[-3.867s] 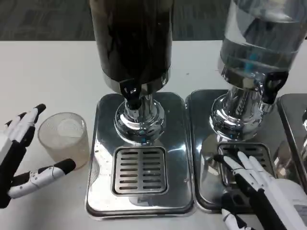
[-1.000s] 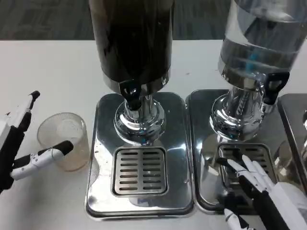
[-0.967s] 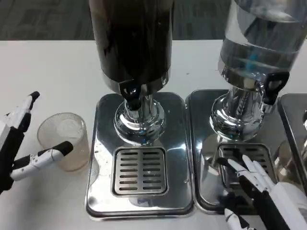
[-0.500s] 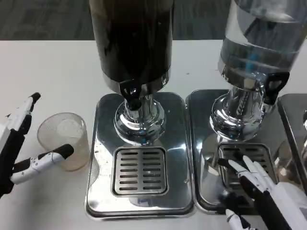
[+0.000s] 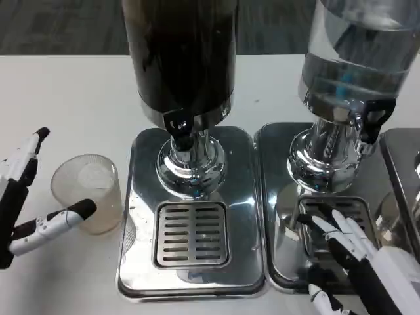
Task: Grasp the cup under the faucet to collect the drink, then remove the cup.
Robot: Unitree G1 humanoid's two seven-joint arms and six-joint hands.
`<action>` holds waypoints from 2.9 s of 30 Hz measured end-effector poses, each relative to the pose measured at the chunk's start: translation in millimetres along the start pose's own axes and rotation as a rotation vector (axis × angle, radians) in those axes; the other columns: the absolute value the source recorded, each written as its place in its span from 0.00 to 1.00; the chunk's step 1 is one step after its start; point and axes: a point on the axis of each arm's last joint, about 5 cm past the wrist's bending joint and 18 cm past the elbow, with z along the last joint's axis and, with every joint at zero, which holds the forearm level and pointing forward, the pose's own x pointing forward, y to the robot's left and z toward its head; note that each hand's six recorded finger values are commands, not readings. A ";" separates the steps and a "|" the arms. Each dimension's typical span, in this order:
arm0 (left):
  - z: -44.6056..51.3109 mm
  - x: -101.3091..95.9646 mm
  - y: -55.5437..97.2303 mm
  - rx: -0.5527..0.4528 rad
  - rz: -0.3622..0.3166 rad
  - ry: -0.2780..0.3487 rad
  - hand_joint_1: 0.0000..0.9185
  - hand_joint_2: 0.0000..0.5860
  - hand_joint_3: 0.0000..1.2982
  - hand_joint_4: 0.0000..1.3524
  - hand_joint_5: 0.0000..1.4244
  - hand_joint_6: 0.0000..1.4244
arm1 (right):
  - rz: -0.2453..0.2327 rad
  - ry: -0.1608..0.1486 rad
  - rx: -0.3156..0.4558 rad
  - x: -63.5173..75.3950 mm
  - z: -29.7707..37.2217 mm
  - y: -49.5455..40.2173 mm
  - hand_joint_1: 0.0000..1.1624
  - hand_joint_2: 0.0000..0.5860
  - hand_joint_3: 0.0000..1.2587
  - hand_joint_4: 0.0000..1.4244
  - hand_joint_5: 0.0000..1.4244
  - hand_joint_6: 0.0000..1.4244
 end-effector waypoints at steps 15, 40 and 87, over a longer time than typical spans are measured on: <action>-1.1 -17.3 1.7 -0.007 0.004 0.030 0.03 0.01 0.00 0.00 0.03 0.04 | 0.005 0.015 0.019 -0.7 -1.1 -1.4 0.42 1.00 0.11 0.00 0.00 0.10; -9.4 -29.4 -3.8 -0.036 -0.043 0.116 0.03 0.01 0.00 0.00 0.03 0.04 | 0.009 0.035 0.034 -2.7 -1.1 -2.2 0.42 1.00 0.11 0.00 0.00 0.11; -12.6 16.0 -21.6 -0.048 -0.097 0.100 0.05 0.05 0.00 0.00 0.04 0.06 | 0.008 0.035 0.045 -3.8 0.0 -1.7 0.42 1.00 0.12 0.00 0.00 0.12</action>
